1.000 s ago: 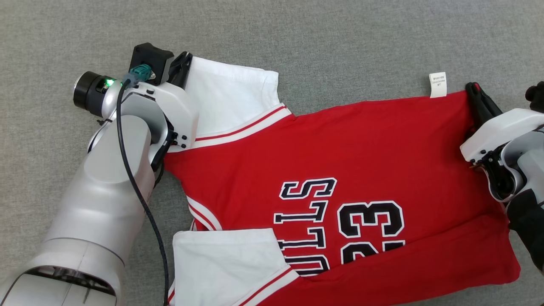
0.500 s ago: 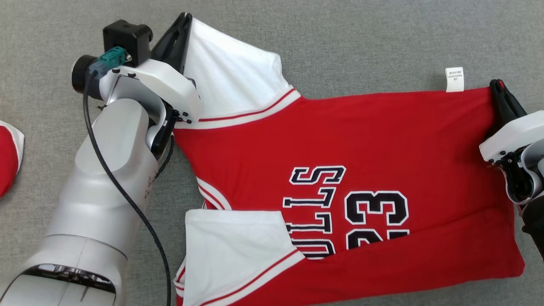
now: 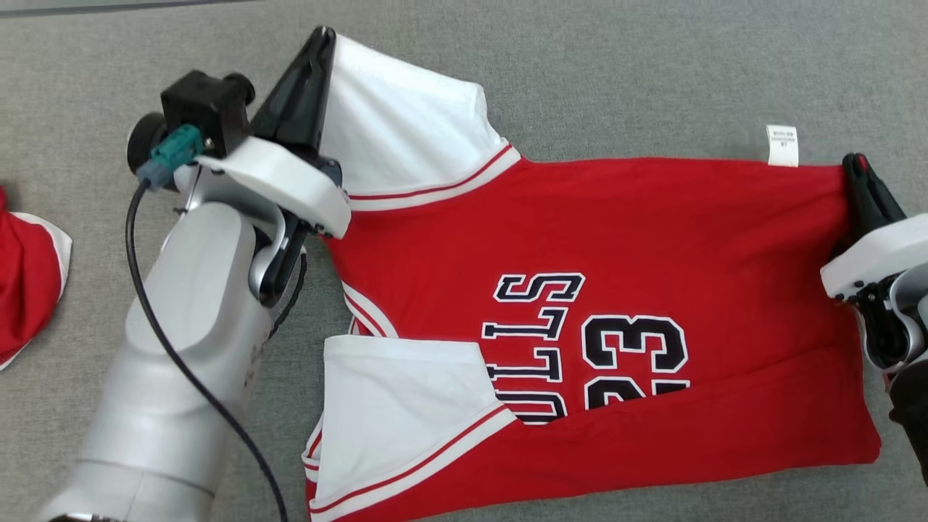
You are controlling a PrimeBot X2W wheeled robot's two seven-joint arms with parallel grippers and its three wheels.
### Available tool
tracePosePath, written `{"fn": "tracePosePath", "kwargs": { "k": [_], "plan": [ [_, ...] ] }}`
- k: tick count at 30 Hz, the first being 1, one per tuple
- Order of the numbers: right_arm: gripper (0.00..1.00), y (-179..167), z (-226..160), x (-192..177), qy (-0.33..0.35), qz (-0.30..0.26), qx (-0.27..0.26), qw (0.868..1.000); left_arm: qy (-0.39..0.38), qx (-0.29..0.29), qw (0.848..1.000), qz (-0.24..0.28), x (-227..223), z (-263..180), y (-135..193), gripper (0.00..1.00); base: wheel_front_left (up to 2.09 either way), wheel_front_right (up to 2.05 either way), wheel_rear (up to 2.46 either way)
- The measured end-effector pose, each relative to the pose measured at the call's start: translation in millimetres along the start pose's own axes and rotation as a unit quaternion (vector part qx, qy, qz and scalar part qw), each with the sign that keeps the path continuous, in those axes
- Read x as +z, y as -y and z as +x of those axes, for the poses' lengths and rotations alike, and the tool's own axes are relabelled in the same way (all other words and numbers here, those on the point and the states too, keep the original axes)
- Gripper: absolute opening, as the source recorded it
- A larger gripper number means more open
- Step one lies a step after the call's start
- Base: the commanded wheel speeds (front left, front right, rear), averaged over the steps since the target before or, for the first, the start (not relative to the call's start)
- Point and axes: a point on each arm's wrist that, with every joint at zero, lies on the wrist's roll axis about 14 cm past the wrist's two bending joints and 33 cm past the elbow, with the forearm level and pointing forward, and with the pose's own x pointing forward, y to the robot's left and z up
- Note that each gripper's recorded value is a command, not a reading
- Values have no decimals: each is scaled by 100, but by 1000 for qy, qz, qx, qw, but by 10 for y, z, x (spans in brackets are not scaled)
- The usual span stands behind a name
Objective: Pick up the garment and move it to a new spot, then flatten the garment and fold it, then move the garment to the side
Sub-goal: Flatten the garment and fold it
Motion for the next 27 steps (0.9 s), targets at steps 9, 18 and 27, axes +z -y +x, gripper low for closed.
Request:
{"fn": "tracePosePath", "kwargs": {
  "k": [9, 18, 27],
  "plan": [
    [0, -10, -179, -60, -5, -14, 7, 1000, 5, -13, 1000, -2, 0, -465, 69, 0, 0, 0, 0],
    [0, 12, -405, -83, -18, -72, 27, 997, -13, -29, 999, -2, -56, -1027, 221, 0, 0, 0, 0],
    [0, 63, -587, -101, -31, -110, 34, 993, -22, -44, 999, -21, -23, -1462, 411, 0, 0, 0, 0]
  ]
}}
